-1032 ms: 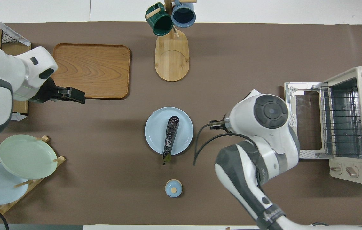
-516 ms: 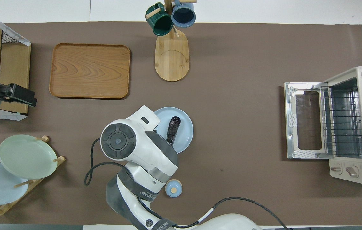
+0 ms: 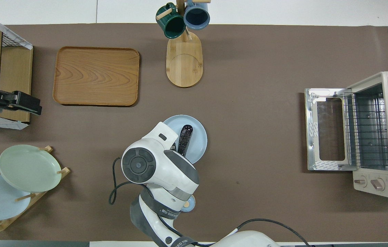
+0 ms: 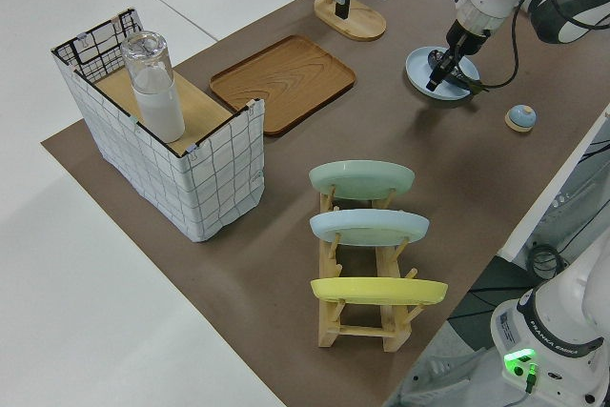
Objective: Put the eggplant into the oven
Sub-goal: 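Grasp the blue plate rim with the right gripper and lift it, then carry the plate with the eggplant into the open oven with the right gripper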
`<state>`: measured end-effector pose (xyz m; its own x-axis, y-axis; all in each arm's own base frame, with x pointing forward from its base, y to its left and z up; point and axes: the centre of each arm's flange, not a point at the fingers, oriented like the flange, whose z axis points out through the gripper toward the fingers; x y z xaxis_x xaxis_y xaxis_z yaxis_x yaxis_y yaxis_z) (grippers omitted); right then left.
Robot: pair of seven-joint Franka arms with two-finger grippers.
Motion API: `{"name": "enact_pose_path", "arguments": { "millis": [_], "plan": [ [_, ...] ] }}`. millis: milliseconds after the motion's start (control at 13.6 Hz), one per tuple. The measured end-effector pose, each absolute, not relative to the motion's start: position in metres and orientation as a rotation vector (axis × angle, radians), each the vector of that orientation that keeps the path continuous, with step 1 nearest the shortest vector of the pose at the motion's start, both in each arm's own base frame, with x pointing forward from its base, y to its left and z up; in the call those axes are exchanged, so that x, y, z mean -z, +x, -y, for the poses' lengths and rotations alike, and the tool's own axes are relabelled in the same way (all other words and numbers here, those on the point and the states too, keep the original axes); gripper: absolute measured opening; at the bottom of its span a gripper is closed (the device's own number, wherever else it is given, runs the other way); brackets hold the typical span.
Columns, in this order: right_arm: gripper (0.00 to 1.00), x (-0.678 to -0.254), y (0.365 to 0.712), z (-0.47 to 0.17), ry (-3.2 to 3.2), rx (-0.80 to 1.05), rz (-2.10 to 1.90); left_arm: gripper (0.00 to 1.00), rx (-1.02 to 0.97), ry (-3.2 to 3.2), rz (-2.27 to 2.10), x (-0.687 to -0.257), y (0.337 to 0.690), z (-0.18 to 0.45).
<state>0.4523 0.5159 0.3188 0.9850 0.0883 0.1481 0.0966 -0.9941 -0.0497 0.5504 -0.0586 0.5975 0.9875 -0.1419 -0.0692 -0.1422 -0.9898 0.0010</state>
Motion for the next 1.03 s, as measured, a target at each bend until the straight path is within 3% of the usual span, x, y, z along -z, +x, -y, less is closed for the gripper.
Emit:
{"name": "enact_pose_path", "arguments": {
  "millis": [516, 590, 737, 885, 1032],
  "plan": [
    [0.36, -0.297, 0.438, -0.504, -3.045, 0.249, 0.161, 1.0, -0.099, -3.127, -0.227, -0.594, 0.542, 0.059],
    [0.3, -0.296, 0.437, -0.503, -3.047, 0.247, 0.164, 1.0, -0.099, -3.127, -0.227, -0.594, 0.542, 0.059],
    [0.07, -0.3, 0.436, -0.502, -3.066, 0.25, 0.189, 1.0, -0.099, -3.127, -0.227, -0.594, 0.542, 0.059],
    [0.04, -0.317, 0.439, -0.495, -3.165, 0.229, 0.237, 1.0, -0.1, -3.127, -0.227, -0.594, 0.542, 0.059],
    [0.03, -0.352, 0.466, -0.475, -3.243, 0.198, 0.173, 1.0, -0.101, -3.127, -0.227, -0.594, 0.542, 0.059]
  ]
}}
